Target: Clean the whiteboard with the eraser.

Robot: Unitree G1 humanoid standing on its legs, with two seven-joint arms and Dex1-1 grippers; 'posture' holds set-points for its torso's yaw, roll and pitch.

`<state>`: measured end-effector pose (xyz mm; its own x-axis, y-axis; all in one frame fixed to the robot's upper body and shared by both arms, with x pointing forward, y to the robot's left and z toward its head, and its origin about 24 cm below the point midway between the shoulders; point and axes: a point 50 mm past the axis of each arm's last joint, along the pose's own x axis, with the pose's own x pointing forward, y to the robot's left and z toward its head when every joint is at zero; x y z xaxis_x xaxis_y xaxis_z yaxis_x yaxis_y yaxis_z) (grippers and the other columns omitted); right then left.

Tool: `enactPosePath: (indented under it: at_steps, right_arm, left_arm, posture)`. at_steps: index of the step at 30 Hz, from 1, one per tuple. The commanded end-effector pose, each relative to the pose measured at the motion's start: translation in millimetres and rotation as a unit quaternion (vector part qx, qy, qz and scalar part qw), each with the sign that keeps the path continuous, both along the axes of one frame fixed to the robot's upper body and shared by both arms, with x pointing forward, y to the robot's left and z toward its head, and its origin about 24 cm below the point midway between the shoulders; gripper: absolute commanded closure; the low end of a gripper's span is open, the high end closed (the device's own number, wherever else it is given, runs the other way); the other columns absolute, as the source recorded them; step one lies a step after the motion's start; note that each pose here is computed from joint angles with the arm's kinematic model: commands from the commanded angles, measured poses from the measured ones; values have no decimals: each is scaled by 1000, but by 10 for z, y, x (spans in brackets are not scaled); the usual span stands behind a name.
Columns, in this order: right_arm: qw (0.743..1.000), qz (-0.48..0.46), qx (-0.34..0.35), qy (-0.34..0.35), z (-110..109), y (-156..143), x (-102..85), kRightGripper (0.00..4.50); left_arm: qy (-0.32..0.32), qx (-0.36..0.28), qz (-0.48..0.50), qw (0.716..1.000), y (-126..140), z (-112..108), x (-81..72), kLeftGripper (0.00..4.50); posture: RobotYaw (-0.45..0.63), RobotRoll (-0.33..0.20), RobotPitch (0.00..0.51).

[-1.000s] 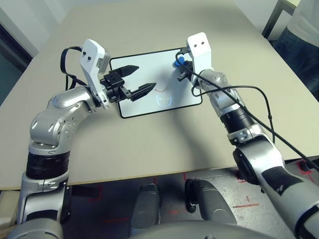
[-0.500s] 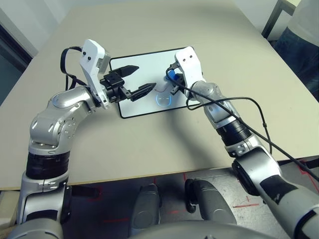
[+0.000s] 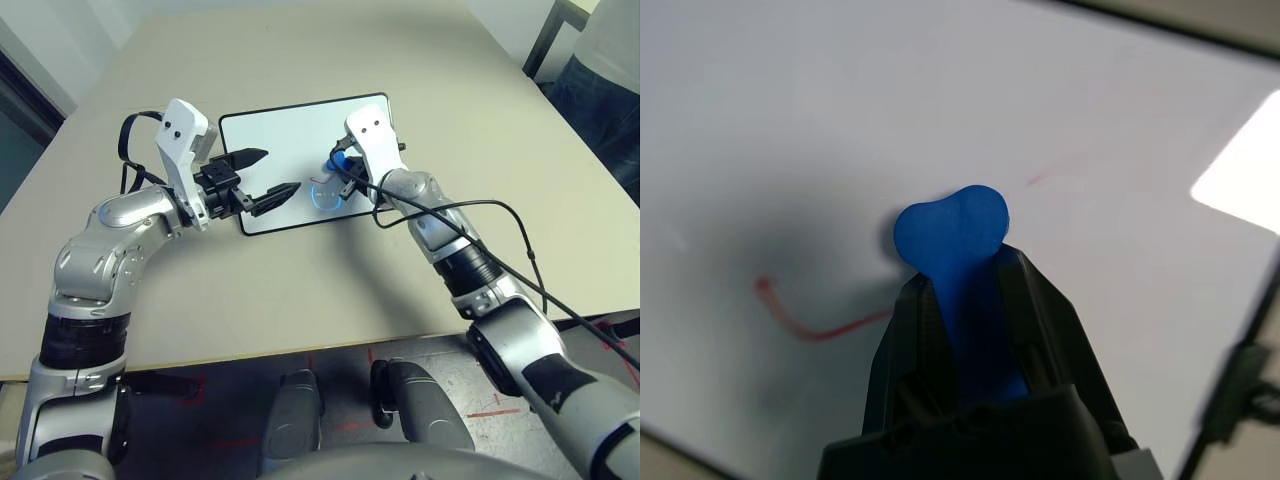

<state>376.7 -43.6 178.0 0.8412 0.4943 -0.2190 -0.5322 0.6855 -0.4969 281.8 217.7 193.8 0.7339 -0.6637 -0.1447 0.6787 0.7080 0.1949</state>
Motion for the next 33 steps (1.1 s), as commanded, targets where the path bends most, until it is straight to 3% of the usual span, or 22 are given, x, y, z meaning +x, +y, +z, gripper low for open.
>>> enactPosePath:
  at_steps: [1,11,33]
  right_arm:
    - [999,-34,11,-2,40,-124,91,3695]
    - [998,-51,20,-17,115,-175,142,3695]
    - [990,60,-60,114,-790,179,-319,3696]
  left_arm:
    - [5,6,4,1000,18,-37,-7,0]
    - [11,5,2,1000,1,-65,-29,0]
    - [16,8,8,1000,39,-60,-71,0]
  posture:
    - [129,0,128]
    - [128,0,137]
    - [146,0,152]
